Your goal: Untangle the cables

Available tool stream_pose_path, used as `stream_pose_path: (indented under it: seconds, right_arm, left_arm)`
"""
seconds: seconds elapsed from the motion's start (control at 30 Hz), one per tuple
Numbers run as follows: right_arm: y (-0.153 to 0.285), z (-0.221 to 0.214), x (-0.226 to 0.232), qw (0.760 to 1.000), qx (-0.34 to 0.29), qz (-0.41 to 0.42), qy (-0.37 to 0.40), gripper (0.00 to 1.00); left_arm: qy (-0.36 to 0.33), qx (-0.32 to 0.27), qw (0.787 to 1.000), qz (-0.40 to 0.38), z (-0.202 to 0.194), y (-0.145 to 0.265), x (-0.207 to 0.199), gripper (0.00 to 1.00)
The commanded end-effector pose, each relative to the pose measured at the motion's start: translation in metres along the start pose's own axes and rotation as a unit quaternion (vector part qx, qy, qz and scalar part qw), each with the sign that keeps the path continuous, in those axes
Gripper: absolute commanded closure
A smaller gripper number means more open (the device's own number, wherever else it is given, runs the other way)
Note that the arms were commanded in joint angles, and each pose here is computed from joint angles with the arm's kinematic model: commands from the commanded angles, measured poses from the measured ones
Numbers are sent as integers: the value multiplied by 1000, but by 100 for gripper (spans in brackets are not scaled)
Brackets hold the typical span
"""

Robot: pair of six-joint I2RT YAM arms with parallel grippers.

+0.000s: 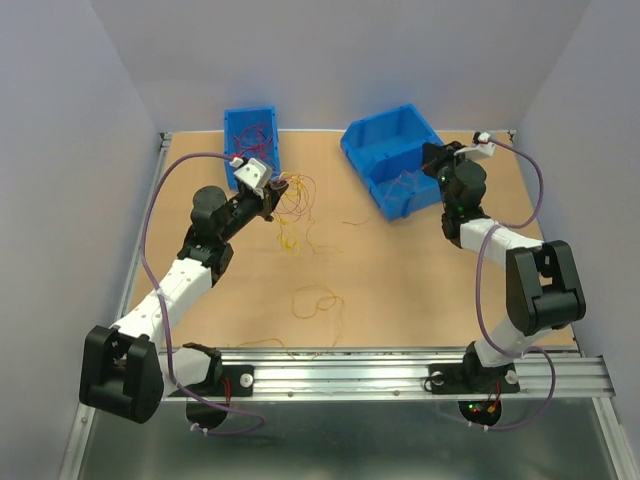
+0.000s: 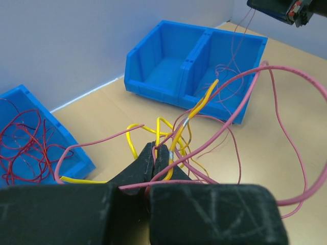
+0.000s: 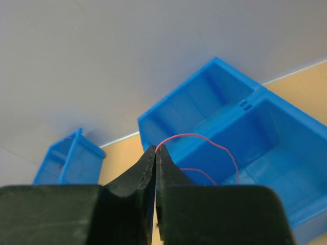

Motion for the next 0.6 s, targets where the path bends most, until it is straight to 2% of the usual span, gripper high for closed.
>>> stream_pose_path:
  seconds: [0.0,0.1,0.13,0.2,0.23,0.27,0.3,0.37,0.4,0.43,0.5,0.57]
  right_arm:
    - [5,9,-2,1000,-29,-2,5,91]
    - [2,9,-2,1000,-26,-3,14,77]
    - [1,4,-6,1000,-12,-14,19,68]
    - [-4,7,-5,999,-7,-21,23,61]
    - [-4,5,-5,999,5,-25,27,51]
    - [-3,6,-4,999,8,-24,30,46]
    - [-2,4,-1,999,25,-18,35,37]
    - [-1,6,7,998,47,-7,51,34]
    - [5,-12,7,993,99,-17,68,32]
    - [0,-5,17,991,106,-19,81,31]
    - [9,-29,14,978,166,-47,120,29]
    - [14,-34,13,973,183,-57,128,27]
  left_arm:
    - [-11,-26,1000,-9,12,-1,-3,100]
    - [-11,-25,1000,-10,12,-2,-3,100]
    - [-11,-27,1000,-10,13,-1,-3,100]
    - [-12,-27,1000,-10,13,-1,-3,100]
    - [-11,-27,1000,-10,13,-1,-3,100]
    - [-12,-27,1000,-10,13,-1,-3,100]
    - [-12,-27,1000,-10,13,-1,-3,100]
    - [-13,-26,1000,-11,12,-1,-4,100]
    - [-13,-27,999,-10,13,-1,-4,100]
    - [-14,-27,999,-10,13,-2,-4,100]
    - [-13,-27,1000,-10,13,-1,-4,100]
    - [-14,-27,999,-10,13,-1,-4,100]
Point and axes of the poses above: each gripper's point midway between its finger pads, its own y axis back along the fingers, its own x axis along the line the jaws close on, z = x × y, the point moved 2 cm from there along y, back along the fingers, and after that the axes turned 5 degrees about y, right-handed, at the moved point
